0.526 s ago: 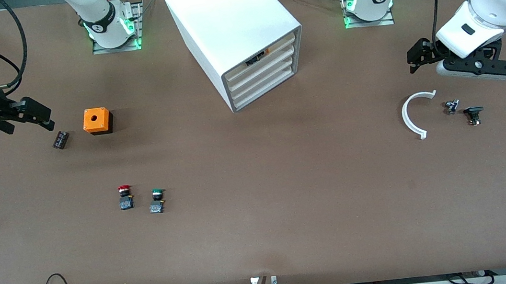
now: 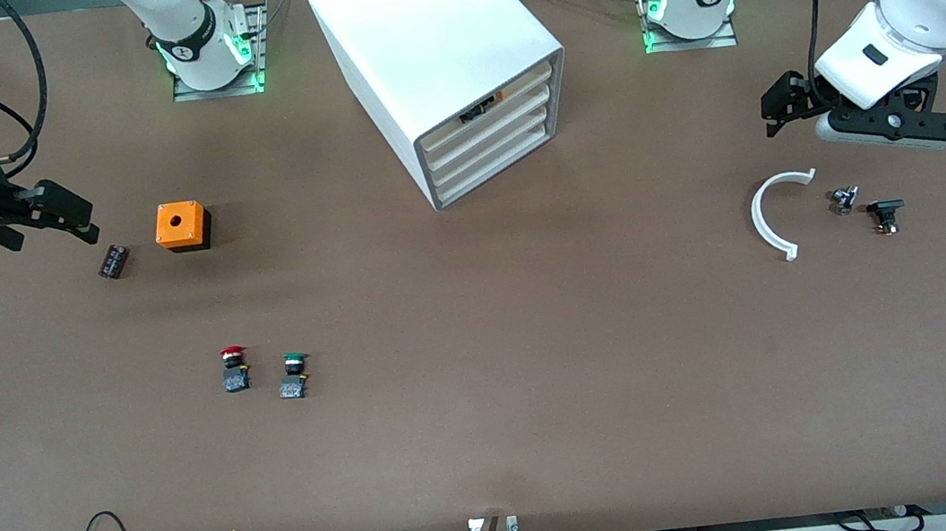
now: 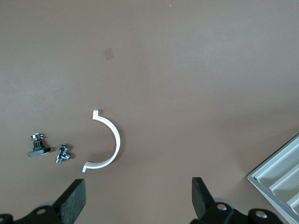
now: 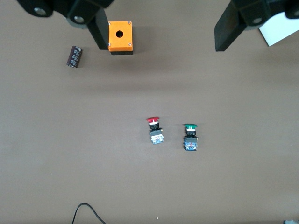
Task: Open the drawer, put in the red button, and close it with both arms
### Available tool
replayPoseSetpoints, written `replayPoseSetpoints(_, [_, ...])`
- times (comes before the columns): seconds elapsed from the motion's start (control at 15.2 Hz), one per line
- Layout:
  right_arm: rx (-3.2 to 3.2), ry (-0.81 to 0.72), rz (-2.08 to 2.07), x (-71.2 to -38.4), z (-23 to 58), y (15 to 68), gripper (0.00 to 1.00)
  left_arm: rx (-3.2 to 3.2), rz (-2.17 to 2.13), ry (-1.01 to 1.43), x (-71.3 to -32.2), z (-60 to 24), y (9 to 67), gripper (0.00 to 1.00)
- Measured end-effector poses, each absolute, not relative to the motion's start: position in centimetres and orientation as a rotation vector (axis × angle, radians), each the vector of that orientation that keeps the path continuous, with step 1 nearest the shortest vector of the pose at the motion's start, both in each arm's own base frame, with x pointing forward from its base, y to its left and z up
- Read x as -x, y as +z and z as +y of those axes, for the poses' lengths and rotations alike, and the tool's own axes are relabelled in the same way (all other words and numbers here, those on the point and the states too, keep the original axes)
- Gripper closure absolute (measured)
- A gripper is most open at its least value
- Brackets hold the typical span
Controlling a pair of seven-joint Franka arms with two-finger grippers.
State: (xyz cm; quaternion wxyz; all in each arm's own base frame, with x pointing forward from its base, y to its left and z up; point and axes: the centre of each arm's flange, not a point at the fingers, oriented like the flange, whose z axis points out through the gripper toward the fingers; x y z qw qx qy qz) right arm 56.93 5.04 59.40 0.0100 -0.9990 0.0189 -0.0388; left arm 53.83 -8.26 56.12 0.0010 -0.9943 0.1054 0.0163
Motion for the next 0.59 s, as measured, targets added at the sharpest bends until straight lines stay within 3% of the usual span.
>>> replayPoseSetpoints(0.33, [3.122,0.027,0.005,-59.2,4.7,53.7,0.0,3.115,0.342,0.144,-53.1,-8.5,55.8,0.0])
replayPoseSetpoints(0.59, [3.109,0.016,-0.014,-62.6,4.7,47.6,0.0,3.107,0.398,0.31,-52.0,-10.5,54.6,0.0])
